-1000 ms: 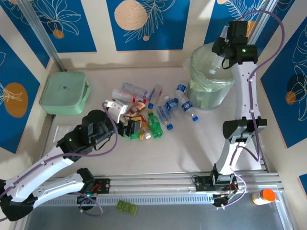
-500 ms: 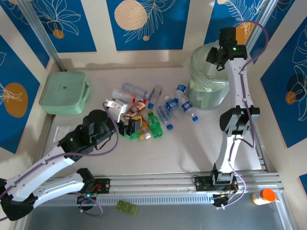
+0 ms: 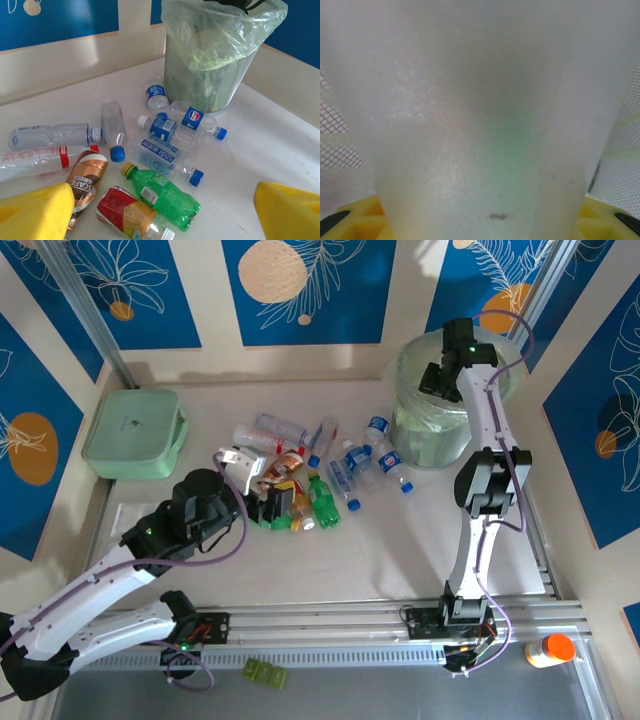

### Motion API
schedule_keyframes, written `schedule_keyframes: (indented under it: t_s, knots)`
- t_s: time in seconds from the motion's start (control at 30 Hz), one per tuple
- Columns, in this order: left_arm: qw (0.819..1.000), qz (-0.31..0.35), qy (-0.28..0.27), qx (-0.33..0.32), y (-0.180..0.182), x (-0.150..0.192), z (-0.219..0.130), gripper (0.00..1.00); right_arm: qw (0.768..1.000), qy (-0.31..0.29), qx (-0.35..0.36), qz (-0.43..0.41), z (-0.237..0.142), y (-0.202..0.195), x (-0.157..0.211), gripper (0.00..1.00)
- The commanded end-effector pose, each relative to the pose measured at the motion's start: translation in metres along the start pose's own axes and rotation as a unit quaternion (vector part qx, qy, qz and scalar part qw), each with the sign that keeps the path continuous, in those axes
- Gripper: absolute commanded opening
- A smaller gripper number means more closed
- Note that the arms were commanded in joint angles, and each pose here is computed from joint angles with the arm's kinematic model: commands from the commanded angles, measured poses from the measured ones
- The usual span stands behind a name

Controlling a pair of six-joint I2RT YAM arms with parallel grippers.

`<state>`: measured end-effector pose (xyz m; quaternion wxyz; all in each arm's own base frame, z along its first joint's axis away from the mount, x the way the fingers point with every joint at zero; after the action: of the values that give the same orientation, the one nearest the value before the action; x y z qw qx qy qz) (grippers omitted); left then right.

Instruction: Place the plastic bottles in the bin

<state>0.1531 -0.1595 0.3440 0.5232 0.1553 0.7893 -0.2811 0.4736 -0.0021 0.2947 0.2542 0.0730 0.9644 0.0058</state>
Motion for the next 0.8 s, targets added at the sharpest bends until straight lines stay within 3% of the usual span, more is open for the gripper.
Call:
schedule_keyframes:
  t_s: [0.0, 0.17, 0.33, 0.57, 0.73, 0.77]
  knots:
    - [1.000, 0.009, -0.013, -0.009, 0.003, -0.001, -0.002, 0.92, 0.998, 0.043, -0.037, 0.007, 0.021, 0.000, 0.008, 0.39]
    - [1.000, 0.008, -0.013, -0.014, 0.003, -0.001, -0.002, 0.93, 0.996, 0.069, -0.054, -0.004, 0.039, 0.001, 0.011, 0.42]
    - [0.999, 0.009, -0.014, -0.031, 0.005, -0.001, 0.001, 0.93, 0.995, 0.080, -0.056, 0.008, 0.043, -0.005, 0.008, 0.54]
    - [0.999, 0.012, -0.018, -0.042, 0.007, -0.002, 0.001, 0.93, 0.999, 0.013, -0.047, 0.010, -0.006, -0.006, -0.008, 0.76]
    - [0.999, 0.014, -0.020, -0.046, 0.008, -0.002, 0.000, 0.94, 0.999, -0.029, -0.026, 0.016, -0.045, -0.003, -0.009, 0.78]
    - [0.999, 0.014, -0.021, -0.047, 0.008, -0.002, 0.000, 0.94, 0.999, -0.037, -0.022, 0.014, -0.051, -0.001, -0.008, 0.82]
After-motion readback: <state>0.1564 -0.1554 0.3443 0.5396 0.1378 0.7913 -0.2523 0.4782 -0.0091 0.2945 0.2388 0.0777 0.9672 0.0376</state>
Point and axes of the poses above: each hand's point on the last joint's axis, 136 mm out from that joint toward the fingers, its own z axis out along the fingers, its own y axis along the line the jaws close on, x = y × z, the point moved 10 cm from there along -z, back along the fingers, and after that the axes turned 10 degrees about -z, right-handed, at the moved point
